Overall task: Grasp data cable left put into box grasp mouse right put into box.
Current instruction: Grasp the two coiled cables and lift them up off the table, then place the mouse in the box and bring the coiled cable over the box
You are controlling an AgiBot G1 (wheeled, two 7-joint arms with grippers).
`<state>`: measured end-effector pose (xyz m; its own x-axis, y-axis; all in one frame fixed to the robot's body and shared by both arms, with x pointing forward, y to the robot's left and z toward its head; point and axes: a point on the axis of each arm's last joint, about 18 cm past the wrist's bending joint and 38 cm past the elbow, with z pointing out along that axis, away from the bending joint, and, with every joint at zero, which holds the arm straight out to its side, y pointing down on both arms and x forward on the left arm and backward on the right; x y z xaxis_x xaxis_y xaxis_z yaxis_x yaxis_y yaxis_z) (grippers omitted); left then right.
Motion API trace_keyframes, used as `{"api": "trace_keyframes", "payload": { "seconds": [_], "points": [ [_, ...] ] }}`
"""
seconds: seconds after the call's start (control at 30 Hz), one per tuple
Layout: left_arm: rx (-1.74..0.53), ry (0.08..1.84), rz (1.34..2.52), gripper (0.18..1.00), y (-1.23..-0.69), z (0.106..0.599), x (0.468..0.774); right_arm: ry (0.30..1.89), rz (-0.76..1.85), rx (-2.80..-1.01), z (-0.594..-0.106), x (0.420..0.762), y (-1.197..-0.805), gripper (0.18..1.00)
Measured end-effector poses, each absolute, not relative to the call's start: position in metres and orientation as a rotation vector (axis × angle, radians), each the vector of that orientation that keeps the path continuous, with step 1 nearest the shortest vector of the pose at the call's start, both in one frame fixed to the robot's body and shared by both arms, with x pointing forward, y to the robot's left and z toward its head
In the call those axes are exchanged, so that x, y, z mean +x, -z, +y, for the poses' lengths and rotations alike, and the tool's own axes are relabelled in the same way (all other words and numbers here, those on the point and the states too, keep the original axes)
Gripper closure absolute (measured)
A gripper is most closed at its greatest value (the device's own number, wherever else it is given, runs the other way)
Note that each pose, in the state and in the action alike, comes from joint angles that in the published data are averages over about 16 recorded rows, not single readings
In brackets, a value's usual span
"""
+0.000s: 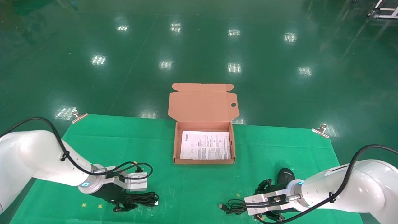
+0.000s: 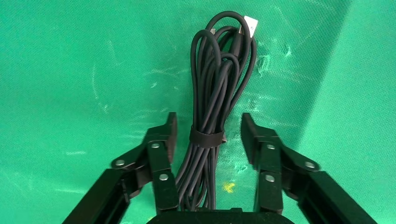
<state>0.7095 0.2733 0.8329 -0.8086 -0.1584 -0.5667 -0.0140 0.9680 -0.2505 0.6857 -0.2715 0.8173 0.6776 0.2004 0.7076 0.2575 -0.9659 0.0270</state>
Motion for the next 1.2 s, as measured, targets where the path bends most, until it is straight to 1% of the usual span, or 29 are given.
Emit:
{"api": "trace_keyframes", "payload": {
  "seconds": [0.13, 0.37, 0.57, 0.73, 0.93, 1.07, 1.2],
  "points": [
    [-0.12, 0.312, 2.498, 0.64, -0.833, 0.273, 0.709, 1.171, -0.385, -2.809, -0.272, 0.686, -0.817, 0.662],
    [-0.12, 0.311, 2.498, 0.791, -0.833, 0.273, 0.709, 1.17, -0.386, -2.81, -0.272, 0.685, -0.817, 0.808],
    [-0.12, 0.311, 2.499, 0.872, -0.833, 0.273, 0.709, 1.171, -0.385, -2.81, -0.272, 0.685, -0.818, 0.897],
    [-0.119, 0.317, 2.489, 0.903, -0.839, 0.276, 0.709, 1.195, -0.368, -2.799, -0.275, 0.686, -0.826, 0.944],
    [-0.108, 0.335, 2.43, 0.912, -0.871, 0.286, 0.707, 1.303, -0.3, -2.739, -0.286, 0.684, -0.863, 0.965],
    [-0.084, 0.347, 2.349, 0.914, -0.907, 0.291, 0.706, 1.426, -0.239, -2.66, -0.294, 0.681, -0.904, 0.967],
    [-0.045, 0.36, 2.237, 0.916, -0.951, 0.293, 0.702, 1.571, -0.19, -2.543, -0.298, 0.675, -0.954, 0.968]
  ]
}}
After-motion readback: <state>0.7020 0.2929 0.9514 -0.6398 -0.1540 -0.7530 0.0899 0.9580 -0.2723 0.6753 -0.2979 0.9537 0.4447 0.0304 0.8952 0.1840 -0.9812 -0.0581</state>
